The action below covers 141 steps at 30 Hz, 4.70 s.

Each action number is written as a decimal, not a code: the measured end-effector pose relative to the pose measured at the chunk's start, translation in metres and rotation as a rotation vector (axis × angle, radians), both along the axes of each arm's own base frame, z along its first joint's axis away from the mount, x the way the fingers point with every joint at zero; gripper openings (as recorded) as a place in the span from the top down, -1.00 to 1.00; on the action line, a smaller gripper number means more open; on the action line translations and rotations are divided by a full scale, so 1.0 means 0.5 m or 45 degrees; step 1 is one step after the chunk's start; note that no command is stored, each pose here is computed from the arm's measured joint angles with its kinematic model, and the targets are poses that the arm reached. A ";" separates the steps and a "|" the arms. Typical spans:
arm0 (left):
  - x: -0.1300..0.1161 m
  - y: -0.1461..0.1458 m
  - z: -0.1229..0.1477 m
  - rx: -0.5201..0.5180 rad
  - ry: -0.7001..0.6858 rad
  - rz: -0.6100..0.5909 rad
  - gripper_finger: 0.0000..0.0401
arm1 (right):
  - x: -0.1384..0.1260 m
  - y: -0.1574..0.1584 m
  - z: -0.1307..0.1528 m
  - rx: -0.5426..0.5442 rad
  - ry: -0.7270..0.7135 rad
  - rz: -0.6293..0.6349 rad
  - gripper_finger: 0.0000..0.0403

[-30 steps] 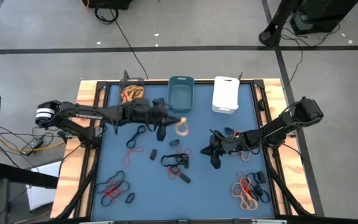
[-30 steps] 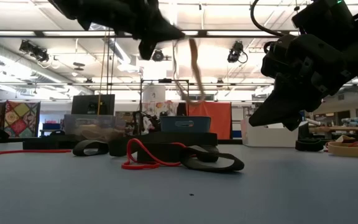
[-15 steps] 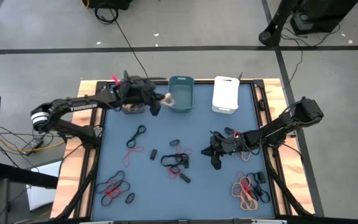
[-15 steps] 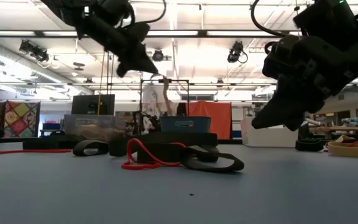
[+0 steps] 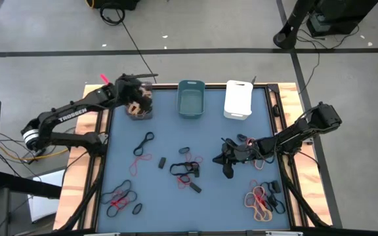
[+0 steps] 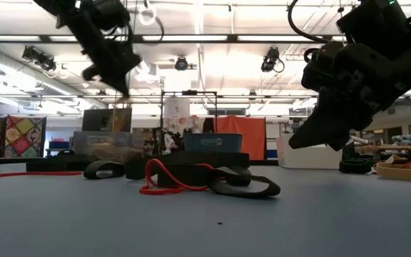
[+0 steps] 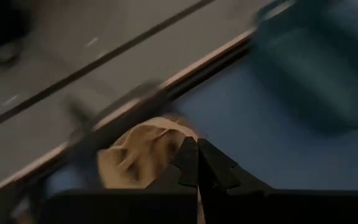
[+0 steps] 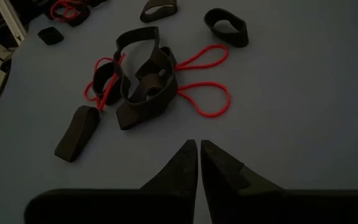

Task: Sort rubber bands into baskets
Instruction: Put the yellow rubber band into the black bin

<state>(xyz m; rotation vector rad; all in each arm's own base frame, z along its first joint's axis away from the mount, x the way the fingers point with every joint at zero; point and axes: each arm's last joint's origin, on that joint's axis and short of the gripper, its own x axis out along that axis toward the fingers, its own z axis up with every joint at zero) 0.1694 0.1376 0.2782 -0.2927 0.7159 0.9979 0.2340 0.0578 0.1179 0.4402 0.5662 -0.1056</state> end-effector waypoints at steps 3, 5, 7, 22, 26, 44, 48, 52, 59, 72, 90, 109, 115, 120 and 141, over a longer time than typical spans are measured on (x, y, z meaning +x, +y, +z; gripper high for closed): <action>-0.011 0.007 -0.017 -0.049 0.102 0.079 0.98 | 0.000 0.000 0.001 0.007 -0.005 -0.006 0.83; -0.015 0.008 -0.027 -0.089 0.149 0.092 0.97 | 0.000 -0.001 0.001 0.000 -0.007 -0.020 0.83; -0.015 0.011 -0.032 -0.104 0.167 0.094 0.95 | 0.001 -0.001 0.001 -0.002 -0.008 -0.022 0.83; 0.001 0.022 -0.057 -0.158 0.234 0.048 0.60 | 0.001 -0.001 0.001 0.012 -0.009 -0.029 0.83; 0.006 0.024 -0.056 -0.139 0.237 0.010 0.41 | 0.000 0.000 0.001 0.024 -0.005 -0.014 0.83; 0.159 -0.131 -0.037 0.018 -0.102 -0.528 0.36 | -0.065 -0.024 0.038 0.187 0.359 0.002 0.83; 0.202 -0.171 -0.067 0.007 -0.093 -0.642 0.36 | -0.075 -0.026 0.089 0.136 0.429 -0.047 0.83; 0.243 -0.206 -0.102 0.002 -0.088 -0.730 0.36 | -0.088 -0.023 0.136 0.096 0.528 -0.112 0.83; 0.289 -0.254 -0.151 -0.010 -0.113 -0.819 0.36 | -0.101 -0.002 0.134 0.148 0.670 -0.076 0.82; 0.330 -0.326 -0.187 0.033 -0.209 -0.975 0.36 | -0.109 0.016 0.105 0.077 0.794 -0.137 0.44; 0.349 -0.335 -0.244 -0.032 -0.182 -0.943 0.36 | -0.112 0.043 0.046 -0.145 0.901 -0.391 0.47; 0.370 -0.342 -0.214 0.125 -0.356 -1.118 0.36 | -0.070 0.066 0.069 -0.122 0.606 -0.125 0.95; 0.377 -0.367 -0.194 0.324 -0.394 -1.305 0.35 | -0.034 0.070 0.119 -0.085 0.263 0.026 0.97; 0.378 -0.394 -0.178 0.474 -0.443 -1.405 0.28 | -0.012 0.061 0.141 -0.076 0.105 0.082 0.98; 0.388 -0.404 -0.167 0.565 -0.586 -1.408 -0.21 | 0.039 0.014 0.198 -0.074 -0.299 0.242 0.98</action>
